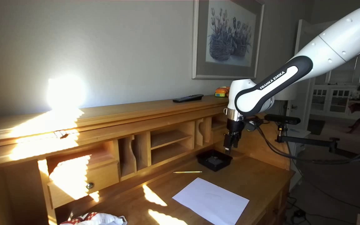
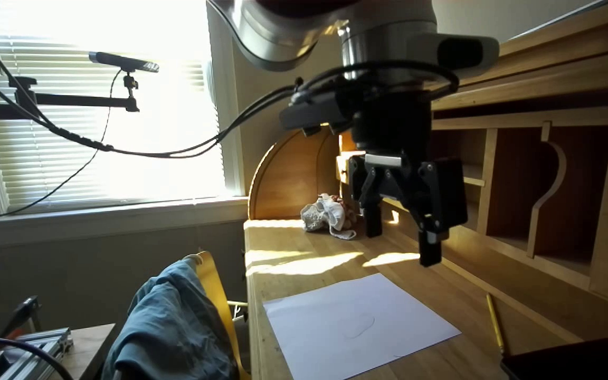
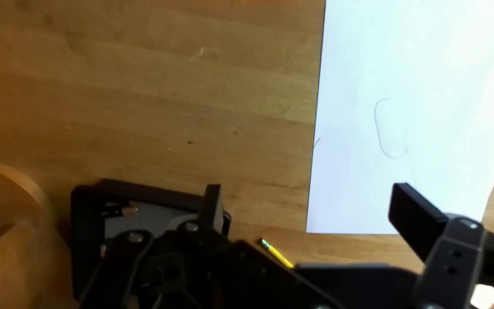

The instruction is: Move the pencil forward

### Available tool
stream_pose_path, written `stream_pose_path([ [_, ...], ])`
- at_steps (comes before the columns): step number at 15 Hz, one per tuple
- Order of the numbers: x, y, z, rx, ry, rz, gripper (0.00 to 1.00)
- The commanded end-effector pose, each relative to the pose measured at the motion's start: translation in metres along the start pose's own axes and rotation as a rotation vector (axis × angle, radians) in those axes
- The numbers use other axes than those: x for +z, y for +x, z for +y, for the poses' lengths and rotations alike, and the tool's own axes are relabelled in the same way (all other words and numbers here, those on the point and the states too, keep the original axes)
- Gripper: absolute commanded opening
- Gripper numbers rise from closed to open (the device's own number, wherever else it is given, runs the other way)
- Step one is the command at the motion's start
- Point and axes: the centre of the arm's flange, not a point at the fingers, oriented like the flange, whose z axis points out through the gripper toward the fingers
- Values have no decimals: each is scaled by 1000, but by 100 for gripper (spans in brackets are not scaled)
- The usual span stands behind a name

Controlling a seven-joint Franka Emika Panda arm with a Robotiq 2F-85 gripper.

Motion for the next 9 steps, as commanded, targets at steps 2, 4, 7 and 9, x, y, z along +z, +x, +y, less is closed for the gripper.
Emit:
stream_pose_path([
  [2,43,8,0,-190,33,114,100],
  [4,59,11,-4,-274,33,141,100],
  [7,74,21,-11,-281,-1,82,100],
  [9,74,12,-14,-284,10,110,100],
])
